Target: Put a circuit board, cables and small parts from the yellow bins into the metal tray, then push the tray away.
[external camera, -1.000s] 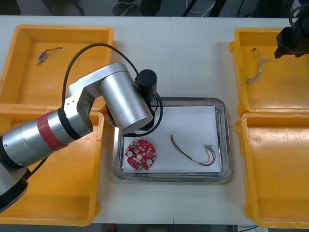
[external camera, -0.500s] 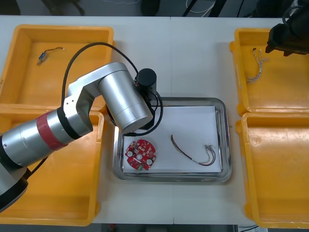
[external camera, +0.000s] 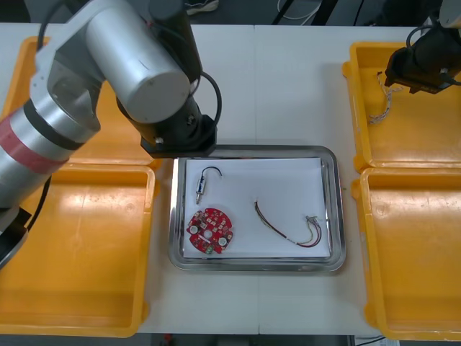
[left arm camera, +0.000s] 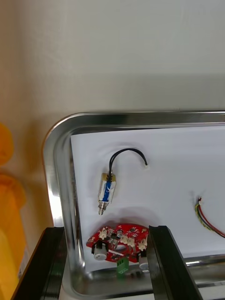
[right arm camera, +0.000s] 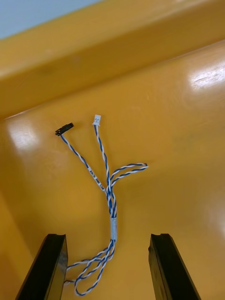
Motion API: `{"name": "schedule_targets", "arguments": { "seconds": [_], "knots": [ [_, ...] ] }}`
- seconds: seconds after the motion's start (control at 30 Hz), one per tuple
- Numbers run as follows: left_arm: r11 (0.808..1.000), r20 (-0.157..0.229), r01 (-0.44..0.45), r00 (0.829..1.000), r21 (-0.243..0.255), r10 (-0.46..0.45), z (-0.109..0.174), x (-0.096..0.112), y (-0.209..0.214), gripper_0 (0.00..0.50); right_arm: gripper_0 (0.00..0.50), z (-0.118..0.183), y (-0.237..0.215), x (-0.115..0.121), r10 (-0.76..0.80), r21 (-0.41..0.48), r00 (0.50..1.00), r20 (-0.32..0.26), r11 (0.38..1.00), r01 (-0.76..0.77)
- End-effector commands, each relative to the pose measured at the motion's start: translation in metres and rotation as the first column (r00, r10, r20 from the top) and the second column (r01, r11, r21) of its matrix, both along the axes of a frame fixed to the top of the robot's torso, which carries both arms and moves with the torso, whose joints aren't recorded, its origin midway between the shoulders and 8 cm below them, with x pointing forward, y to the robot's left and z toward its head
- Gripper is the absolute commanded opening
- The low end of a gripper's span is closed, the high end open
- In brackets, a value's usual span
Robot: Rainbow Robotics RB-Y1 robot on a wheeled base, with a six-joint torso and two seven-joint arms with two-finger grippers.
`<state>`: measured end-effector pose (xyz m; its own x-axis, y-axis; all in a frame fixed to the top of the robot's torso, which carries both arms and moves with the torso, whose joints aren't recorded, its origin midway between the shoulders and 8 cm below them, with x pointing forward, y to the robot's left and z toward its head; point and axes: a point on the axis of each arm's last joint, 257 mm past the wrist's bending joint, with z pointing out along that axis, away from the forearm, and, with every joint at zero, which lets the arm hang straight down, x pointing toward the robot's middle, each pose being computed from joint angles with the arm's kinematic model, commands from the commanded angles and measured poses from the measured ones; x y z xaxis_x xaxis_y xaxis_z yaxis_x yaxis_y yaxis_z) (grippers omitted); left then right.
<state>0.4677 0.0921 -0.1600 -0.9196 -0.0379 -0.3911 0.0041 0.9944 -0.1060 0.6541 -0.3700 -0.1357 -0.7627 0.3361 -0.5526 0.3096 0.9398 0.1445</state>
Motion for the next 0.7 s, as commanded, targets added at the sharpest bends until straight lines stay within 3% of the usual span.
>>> {"name": "schedule_targets", "arguments": {
  "seconds": [0.03,0.27,0.7],
  "knots": [
    [0.996,0.071,0.081,0.994,0.03,-0.083,0.059,0.012,0.032,0.5,0.5,0.022,0.017,0.02,0.004,0.005,0.998,0.066,1.0,-0.004],
    [0.992,0.039,0.114,0.992,0.054,-0.116,0.073,0.019,0.075,0.5,0.5,0.012,0.023,0.022,0.004,0.01,0.998,0.068,1.0,-0.005],
    [0.975,0.072,0.173,0.98,0.138,-0.184,0.089,0.071,0.141,0.5,0.5,-0.017,0.016,0.018,-0.015,0.014,0.999,0.037,1.0,0.015]
  ]
}}
